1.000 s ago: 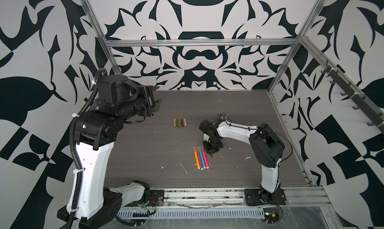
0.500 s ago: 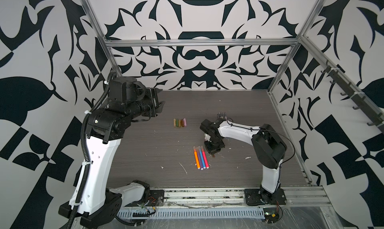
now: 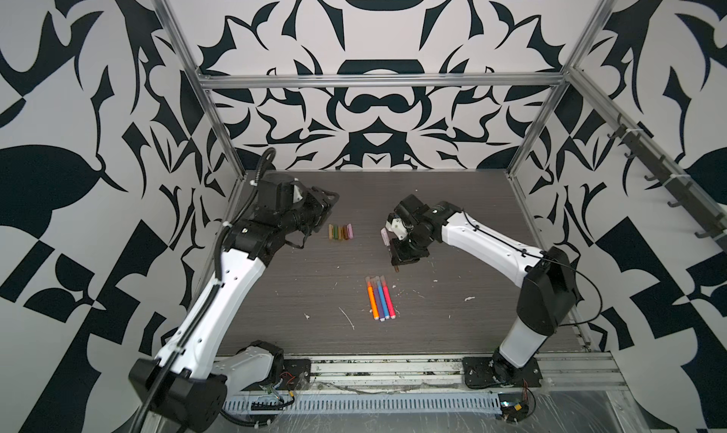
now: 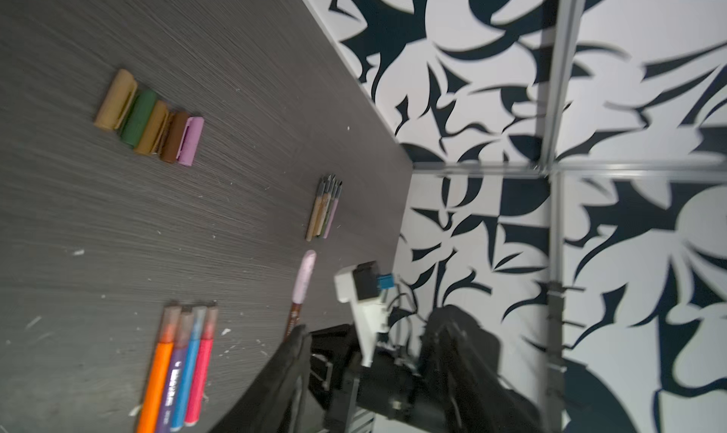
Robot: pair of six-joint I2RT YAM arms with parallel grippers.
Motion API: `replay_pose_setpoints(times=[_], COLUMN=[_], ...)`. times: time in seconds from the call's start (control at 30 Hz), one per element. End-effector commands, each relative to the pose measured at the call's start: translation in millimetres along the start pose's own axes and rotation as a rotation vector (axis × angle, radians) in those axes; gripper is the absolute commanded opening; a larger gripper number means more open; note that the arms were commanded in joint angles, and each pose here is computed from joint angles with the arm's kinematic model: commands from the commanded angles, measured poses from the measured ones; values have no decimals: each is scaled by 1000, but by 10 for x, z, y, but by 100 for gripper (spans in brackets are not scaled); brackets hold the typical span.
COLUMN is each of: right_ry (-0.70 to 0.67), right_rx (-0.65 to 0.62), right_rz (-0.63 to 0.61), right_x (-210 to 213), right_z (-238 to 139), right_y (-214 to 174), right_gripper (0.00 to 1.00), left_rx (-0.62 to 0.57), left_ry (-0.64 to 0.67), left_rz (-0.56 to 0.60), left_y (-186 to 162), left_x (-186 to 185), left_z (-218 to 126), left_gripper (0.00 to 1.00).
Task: Open the pen caps
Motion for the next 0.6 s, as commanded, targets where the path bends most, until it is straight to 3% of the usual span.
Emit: replay_pose_setpoints(times=[0.0, 0.23, 0.57], right_ry=[178, 352, 485], right_rx=[1, -7, -72], right_rz=[-59, -19, 80], right_x=[184, 229, 124], right_z=[-296, -487, -706], right_y=[-114, -273, -106], right_gripper=[0, 0, 0], left_rx=[141, 281, 381], left_ry=[-54, -118, 5], left_rz=[199, 239, 319], left_y=[-78, -118, -470], left_x=[-13, -197, -271], left_z=[199, 609, 1015], left_gripper=[55, 52, 47])
Point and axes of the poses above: each gripper's point midway between its finger pads, its own z axis out along the fingers, its own x axis along the line the jaws close on, y = z × x, the point moved 8 cm from there along -z, back along the fingers, and after that the axes turned 1 degree about z, right-handed, at the moved point
